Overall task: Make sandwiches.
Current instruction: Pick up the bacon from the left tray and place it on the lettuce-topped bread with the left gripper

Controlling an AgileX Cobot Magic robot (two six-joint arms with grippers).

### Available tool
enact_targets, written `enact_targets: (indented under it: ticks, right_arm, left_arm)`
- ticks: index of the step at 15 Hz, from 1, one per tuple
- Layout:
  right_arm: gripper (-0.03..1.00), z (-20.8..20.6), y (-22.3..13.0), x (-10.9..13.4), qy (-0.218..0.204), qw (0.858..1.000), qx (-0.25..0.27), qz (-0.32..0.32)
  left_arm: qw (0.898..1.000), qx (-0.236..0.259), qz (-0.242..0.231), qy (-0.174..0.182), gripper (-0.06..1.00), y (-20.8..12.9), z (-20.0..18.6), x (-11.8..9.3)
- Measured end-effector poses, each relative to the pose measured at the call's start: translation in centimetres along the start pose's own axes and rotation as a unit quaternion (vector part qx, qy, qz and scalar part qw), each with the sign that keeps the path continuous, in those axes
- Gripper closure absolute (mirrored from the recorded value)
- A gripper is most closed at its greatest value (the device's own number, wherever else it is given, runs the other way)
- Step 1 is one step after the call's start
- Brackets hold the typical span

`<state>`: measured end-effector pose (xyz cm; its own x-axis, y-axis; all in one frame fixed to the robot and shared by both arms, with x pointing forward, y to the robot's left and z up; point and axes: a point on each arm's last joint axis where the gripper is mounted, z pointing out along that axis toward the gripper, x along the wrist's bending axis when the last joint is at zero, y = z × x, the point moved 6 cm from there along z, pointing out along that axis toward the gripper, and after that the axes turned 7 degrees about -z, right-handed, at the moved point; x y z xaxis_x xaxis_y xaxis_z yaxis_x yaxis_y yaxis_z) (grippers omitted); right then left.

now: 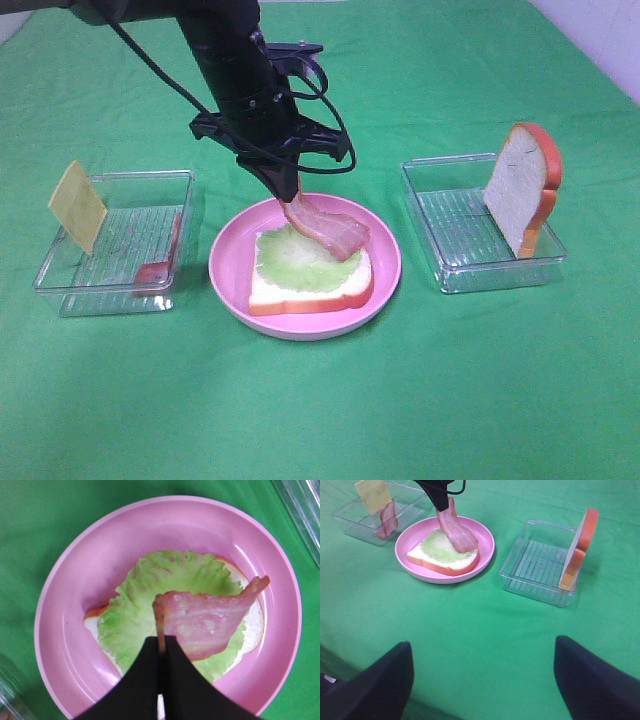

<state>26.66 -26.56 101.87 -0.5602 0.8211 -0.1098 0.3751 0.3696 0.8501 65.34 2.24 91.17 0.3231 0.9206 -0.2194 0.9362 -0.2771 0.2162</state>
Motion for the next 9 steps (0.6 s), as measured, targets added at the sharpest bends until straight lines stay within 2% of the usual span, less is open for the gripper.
enact_targets:
  ticks: [2, 9]
  right_arm:
    - [0.23, 0.0, 0.0, 0.0, 0.000, 1.000, 0.000, 0.000]
    - [0.23, 0.0, 0.0, 0.0, 0.000, 1.000, 0.000, 0.000]
  left_arm:
    - [1.000, -0.001, -0.021, 0.004, 0.94, 0.0, 0.0, 0.1]
    - [0.999, 0.037, -0.030, 0.004, 0.92, -1.1, 0.0, 0.1]
